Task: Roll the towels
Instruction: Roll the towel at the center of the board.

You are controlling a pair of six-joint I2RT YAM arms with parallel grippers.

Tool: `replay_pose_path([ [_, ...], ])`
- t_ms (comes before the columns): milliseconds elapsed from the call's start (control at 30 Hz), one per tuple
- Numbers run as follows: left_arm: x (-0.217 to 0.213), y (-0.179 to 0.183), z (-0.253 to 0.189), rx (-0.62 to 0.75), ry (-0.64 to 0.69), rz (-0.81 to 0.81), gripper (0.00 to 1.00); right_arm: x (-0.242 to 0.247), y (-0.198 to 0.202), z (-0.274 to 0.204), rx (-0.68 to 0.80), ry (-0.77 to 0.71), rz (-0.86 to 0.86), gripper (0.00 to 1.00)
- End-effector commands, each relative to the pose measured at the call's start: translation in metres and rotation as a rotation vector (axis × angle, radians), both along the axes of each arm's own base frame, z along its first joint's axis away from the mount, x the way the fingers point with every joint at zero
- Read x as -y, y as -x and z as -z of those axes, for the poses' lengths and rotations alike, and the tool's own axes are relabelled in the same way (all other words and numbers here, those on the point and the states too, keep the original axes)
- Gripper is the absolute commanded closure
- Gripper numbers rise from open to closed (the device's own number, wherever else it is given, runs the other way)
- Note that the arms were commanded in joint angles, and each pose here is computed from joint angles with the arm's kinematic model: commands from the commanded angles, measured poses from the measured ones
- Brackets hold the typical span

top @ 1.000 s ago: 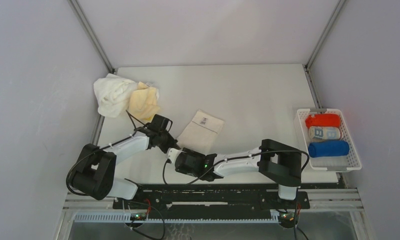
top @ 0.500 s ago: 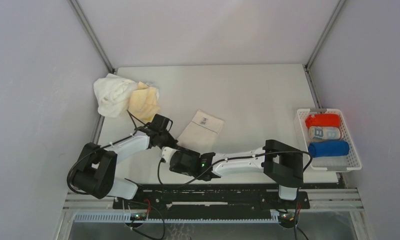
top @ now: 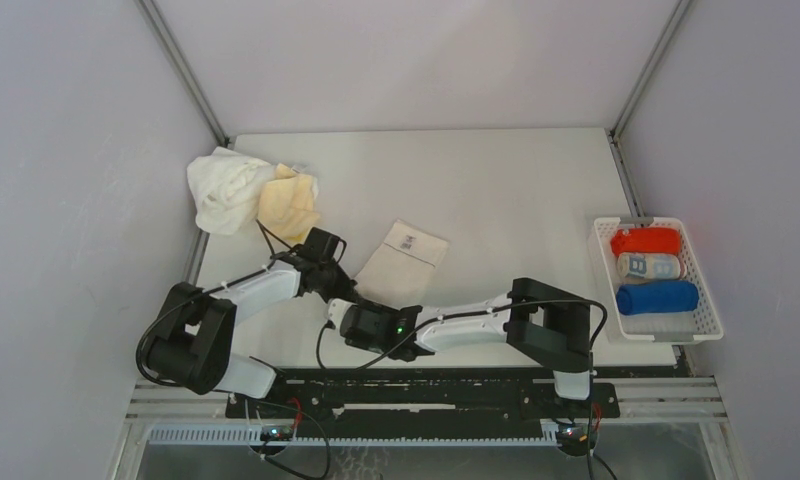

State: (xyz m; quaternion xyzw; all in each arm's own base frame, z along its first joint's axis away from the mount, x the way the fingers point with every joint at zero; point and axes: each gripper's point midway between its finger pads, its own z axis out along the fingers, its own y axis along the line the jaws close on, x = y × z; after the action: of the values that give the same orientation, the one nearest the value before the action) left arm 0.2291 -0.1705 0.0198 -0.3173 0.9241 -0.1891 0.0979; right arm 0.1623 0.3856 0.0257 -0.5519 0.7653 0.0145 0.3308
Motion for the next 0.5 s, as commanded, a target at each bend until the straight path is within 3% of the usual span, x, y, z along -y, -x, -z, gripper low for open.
replay_pose_path([
  [0, 0.004, -0.005, -0.006, 0.011, 0.001, 0.030, 0.98, 0.001, -0.009, 0.002, -0.006, -0.009, 0.045, 0.49],
  [467, 0.002, -0.006, -0.003, 0.000, -0.008, 0.029, 0.98, 0.015, -0.022, -0.002, 0.004, -0.011, 0.085, 0.49],
])
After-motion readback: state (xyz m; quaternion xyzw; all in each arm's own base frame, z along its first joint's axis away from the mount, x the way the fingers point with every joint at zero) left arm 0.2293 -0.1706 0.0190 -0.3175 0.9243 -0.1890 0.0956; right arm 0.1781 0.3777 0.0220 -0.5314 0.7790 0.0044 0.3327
